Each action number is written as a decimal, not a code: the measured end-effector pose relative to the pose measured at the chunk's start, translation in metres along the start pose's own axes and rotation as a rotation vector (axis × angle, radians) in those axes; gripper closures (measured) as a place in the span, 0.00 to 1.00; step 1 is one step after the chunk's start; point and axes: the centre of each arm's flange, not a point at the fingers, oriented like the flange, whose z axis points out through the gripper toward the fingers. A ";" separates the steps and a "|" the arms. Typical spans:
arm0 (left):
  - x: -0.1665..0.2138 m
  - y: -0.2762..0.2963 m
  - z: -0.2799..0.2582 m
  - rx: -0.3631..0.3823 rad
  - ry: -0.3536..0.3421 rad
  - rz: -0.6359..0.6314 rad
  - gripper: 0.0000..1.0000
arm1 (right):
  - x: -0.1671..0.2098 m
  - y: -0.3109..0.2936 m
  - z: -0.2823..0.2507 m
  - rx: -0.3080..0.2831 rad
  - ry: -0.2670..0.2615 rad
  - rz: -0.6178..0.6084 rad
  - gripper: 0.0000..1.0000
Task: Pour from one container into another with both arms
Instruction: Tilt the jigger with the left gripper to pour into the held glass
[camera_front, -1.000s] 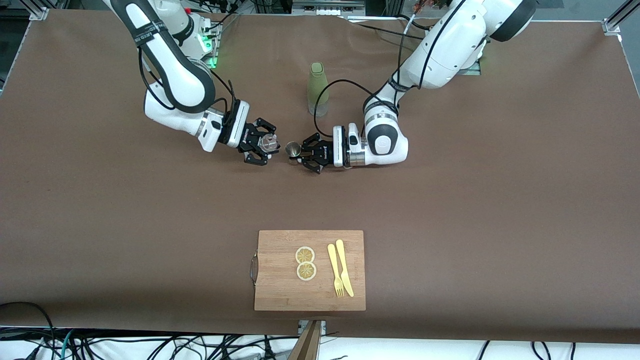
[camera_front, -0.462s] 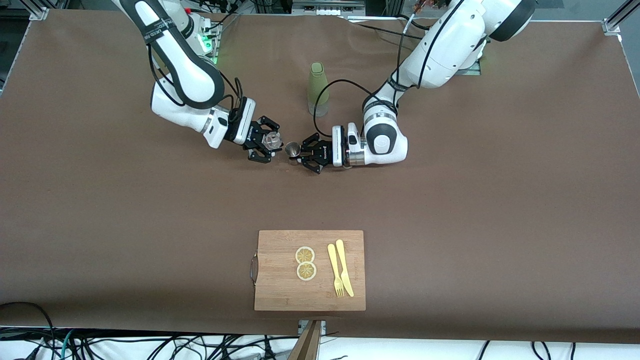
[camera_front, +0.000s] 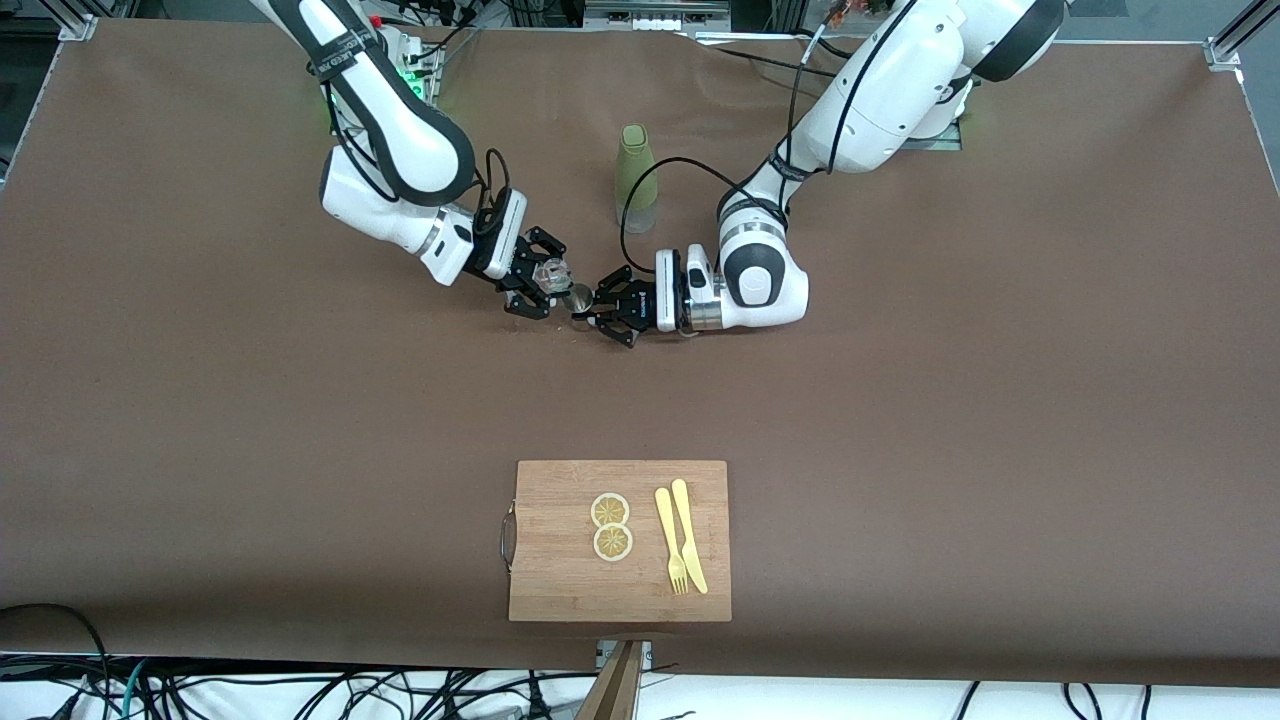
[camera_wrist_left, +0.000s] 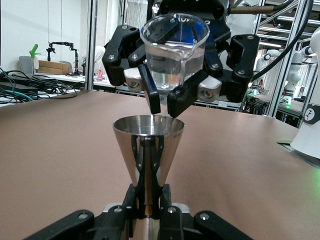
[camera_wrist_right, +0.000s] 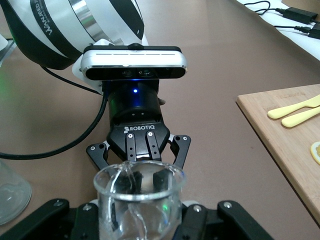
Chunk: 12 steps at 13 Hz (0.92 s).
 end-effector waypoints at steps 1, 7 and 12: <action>0.000 0.001 0.000 0.000 -0.002 0.000 0.79 | 0.000 0.000 0.000 -0.001 -0.002 -0.001 0.83; -0.001 0.001 0.001 0.002 -0.004 -0.002 0.79 | -0.001 0.001 -0.001 -0.011 -0.009 0.004 0.83; -0.001 0.003 0.003 -0.001 -0.005 -0.002 0.79 | -0.002 0.002 -0.002 -0.029 -0.022 0.004 0.83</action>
